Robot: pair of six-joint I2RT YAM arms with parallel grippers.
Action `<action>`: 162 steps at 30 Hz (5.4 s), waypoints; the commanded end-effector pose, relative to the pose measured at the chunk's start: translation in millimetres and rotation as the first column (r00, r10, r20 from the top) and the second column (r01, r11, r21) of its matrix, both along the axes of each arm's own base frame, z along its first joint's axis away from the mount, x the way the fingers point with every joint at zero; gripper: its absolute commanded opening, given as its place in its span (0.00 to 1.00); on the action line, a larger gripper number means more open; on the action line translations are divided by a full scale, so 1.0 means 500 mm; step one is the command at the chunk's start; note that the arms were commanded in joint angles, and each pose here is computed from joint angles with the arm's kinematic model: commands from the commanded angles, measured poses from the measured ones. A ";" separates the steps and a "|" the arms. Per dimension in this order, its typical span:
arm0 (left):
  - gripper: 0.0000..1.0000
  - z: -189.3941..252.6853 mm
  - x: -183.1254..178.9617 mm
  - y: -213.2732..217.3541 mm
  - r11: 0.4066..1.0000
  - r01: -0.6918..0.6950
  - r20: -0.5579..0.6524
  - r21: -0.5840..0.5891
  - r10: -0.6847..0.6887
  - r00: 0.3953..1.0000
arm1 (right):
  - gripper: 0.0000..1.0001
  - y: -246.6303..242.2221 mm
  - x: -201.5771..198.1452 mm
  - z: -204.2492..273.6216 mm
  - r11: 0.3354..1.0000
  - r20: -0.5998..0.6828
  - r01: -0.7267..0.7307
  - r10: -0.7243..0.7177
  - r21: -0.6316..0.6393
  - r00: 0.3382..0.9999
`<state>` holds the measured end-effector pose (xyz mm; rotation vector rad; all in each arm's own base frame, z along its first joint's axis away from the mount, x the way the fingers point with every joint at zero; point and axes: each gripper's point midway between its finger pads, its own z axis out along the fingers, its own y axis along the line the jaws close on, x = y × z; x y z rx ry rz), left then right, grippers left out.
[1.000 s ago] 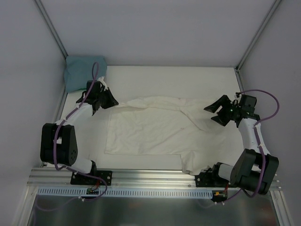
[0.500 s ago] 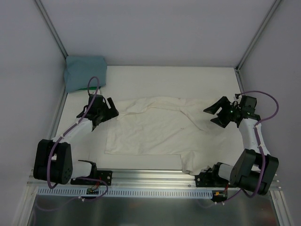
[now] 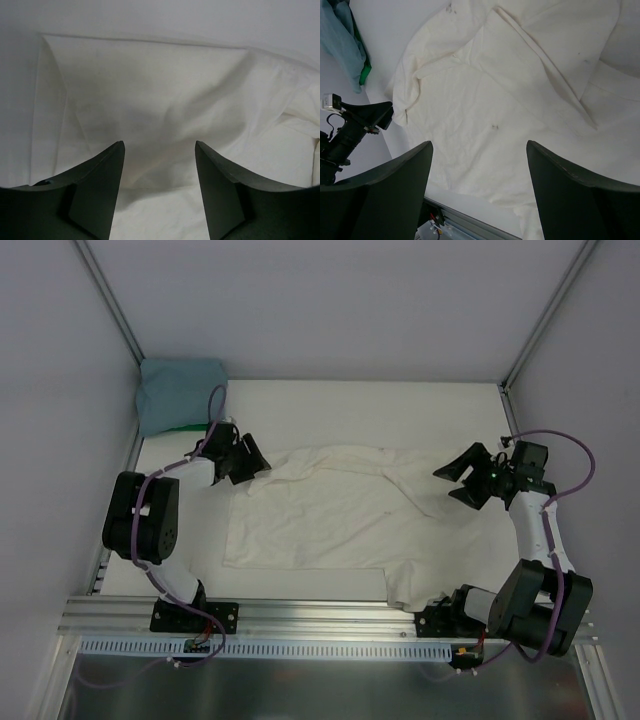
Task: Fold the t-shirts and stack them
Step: Fold the flattened tshirt in 1/3 of the way
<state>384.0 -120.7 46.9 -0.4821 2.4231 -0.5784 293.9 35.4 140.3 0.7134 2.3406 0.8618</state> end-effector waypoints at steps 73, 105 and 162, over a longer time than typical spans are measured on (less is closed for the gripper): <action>0.00 0.003 -0.059 0.020 0.968 0.118 -0.090 0.223 -0.100 0.991 | 0.82 -0.005 0.009 0.036 1.000 0.054 -0.018 0.019 -0.018 0.998; 0.00 0.233 0.091 0.090 0.853 0.039 0.166 0.520 -0.146 0.975 | 0.82 -0.006 0.013 0.034 1.000 0.048 -0.017 0.018 -0.011 0.999; 0.99 0.301 -0.253 -0.161 0.909 0.401 0.394 0.114 -0.412 0.822 | 0.98 0.146 0.251 -0.103 0.954 -0.208 -0.299 0.291 -0.010 0.934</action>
